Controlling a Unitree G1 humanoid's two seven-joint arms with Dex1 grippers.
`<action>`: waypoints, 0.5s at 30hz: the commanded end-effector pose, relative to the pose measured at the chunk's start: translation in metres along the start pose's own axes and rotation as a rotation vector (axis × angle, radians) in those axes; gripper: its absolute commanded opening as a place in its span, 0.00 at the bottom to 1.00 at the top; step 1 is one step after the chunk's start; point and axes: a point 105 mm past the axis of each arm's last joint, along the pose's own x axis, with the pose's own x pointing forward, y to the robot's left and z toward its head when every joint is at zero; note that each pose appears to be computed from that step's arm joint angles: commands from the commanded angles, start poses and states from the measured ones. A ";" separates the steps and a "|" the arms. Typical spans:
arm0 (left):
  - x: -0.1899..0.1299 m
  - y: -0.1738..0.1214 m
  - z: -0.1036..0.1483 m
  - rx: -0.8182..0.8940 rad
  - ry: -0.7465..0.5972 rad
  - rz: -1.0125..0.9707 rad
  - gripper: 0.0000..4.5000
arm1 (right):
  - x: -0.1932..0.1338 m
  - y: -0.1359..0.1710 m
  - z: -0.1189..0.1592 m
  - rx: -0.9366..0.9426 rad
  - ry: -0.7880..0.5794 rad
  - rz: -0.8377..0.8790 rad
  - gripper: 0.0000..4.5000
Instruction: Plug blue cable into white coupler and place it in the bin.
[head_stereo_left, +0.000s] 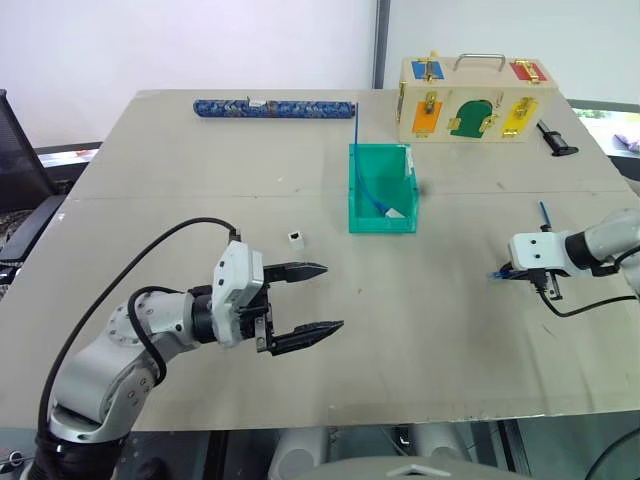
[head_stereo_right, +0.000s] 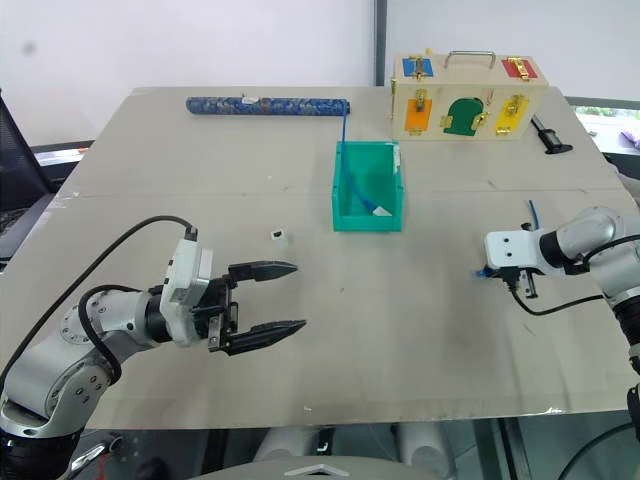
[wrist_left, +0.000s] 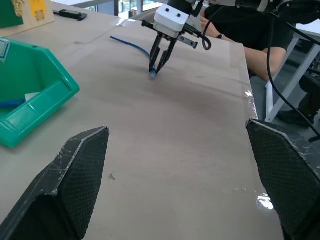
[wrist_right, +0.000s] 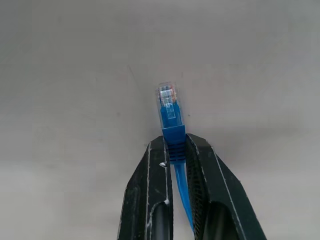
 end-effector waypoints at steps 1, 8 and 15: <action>-0.002 0.002 0.000 0.025 -0.015 0.023 1.00 | 0.005 0.003 0.060 -0.008 -0.135 0.032 0.01; -0.004 0.010 -0.015 0.041 0.039 0.049 1.00 | 0.060 -0.007 0.110 -0.044 -0.095 -0.031 0.01; 0.008 0.026 -0.025 0.028 0.090 0.043 1.00 | 0.060 -0.011 0.115 0.002 -0.241 -0.086 0.46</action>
